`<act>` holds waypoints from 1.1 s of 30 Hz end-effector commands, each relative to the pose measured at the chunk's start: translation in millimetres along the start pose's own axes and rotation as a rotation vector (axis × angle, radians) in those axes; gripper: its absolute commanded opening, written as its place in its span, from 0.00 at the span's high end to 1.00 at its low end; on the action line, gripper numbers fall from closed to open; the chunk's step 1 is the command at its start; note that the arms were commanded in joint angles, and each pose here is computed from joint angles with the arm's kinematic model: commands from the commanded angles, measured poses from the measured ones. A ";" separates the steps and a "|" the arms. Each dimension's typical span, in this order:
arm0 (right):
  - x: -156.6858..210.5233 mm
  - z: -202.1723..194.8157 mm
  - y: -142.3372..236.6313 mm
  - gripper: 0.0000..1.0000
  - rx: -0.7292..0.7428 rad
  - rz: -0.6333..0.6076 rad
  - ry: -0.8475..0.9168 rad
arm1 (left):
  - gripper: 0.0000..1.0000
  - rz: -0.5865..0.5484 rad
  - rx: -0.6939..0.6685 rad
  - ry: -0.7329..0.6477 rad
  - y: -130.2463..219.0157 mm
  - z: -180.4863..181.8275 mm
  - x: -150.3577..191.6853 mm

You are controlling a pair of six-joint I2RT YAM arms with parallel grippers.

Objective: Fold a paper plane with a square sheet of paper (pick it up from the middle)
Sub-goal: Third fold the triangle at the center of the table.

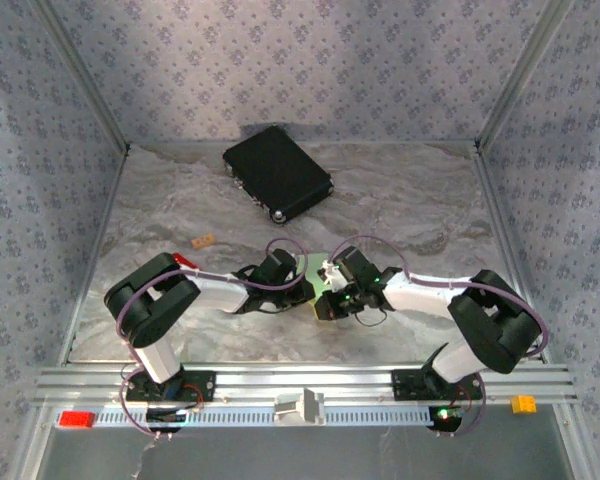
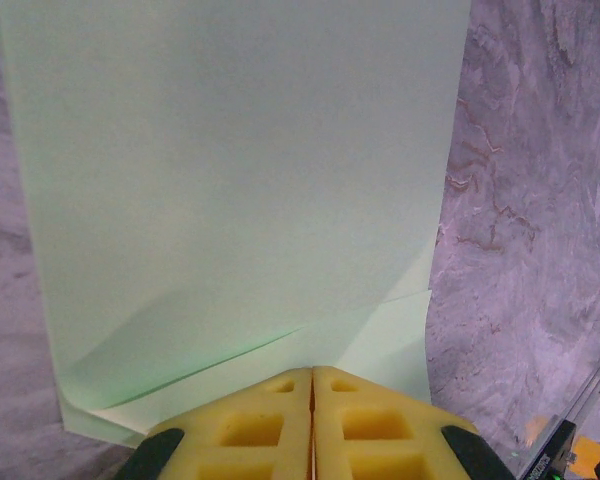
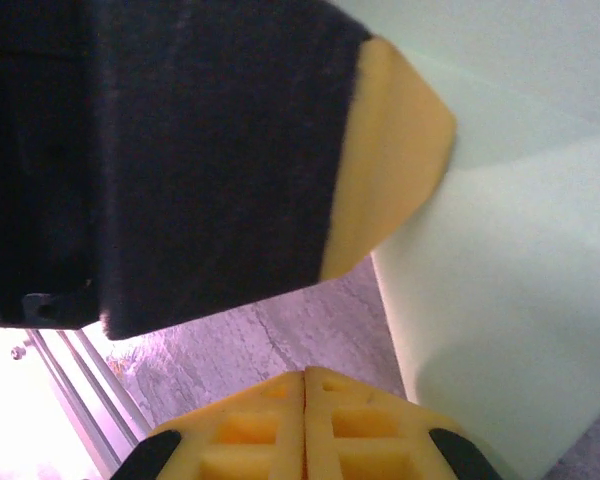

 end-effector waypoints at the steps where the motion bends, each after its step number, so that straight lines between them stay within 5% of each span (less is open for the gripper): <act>1: 3.7 -6.1 1.4 0.92 0.066 0.005 -0.005 | 0.92 0.026 -0.064 -0.003 -10.0 11.8 5.9; 33: 42.6 -47.1 21.7 0.91 0.049 -0.094 -0.237 | 0.92 0.027 -0.078 0.000 -12.7 15.9 6.9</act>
Point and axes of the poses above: each hand's point on the last joint's axis, 136 mm out from that joint toward the fingers, its own y axis back along the fingers, its own z axis along the line the jaws close on, x = y × z, the point moved 9 cm from there along y, back along the fingers, and after that the axes turned 5 degrees about -y, right-handed, at the moved point
